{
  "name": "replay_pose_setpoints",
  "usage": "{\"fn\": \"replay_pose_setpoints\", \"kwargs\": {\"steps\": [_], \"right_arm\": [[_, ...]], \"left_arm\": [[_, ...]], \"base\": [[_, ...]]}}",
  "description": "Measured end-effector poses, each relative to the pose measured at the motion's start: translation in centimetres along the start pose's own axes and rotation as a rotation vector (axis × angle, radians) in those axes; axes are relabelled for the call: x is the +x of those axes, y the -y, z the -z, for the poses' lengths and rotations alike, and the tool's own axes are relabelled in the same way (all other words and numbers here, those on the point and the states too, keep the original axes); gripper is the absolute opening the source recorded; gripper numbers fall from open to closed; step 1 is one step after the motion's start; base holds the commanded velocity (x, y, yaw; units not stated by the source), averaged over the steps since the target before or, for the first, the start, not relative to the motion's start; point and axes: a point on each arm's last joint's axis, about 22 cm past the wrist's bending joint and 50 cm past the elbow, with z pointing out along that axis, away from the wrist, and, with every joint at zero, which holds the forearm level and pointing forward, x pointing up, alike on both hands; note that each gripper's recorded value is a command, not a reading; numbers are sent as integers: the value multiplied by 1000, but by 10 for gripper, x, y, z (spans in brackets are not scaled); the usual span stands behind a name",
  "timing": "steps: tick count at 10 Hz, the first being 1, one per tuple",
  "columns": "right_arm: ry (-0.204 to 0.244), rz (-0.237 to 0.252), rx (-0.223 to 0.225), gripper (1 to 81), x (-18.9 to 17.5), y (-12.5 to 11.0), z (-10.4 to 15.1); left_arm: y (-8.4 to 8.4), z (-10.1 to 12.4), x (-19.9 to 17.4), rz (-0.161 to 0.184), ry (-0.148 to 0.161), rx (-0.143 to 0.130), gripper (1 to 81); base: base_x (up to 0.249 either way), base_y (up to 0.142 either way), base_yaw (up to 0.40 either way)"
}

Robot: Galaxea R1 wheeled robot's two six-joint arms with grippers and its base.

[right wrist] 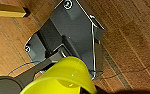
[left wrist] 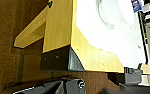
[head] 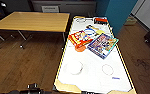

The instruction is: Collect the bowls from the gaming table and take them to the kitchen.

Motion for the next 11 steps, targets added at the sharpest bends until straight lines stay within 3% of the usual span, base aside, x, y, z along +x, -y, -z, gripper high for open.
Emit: {"fn": "replay_pose_setpoints", "kwargs": {"steps": [2,3,5,6,8,11], "right_arm": [[-3,3,4,10,4,2,-1],[-3,3,4,10,4,2,-1],[-4,5,5,10,5,3,-2],[-8,8,9,10,9,6,-4],[-10,9,21,10,12,12,-8],[-11,11,25,10,14,15,-10]], "left_arm": [[-13,8,35,-8,-18,-17,811],[-15,12,48,30,-24,-21,811],[5,20,62,199,-47,10,811],[10,25,81,232,-77,21,811],[-6,23,120,218,-119,-6,811],[-8,8,143,216,-120,-10,811]], "base": [[0,0,0],[0,0,0],[0,0,0],[0,0,0],[0,0,0],[0,0,0]]}}
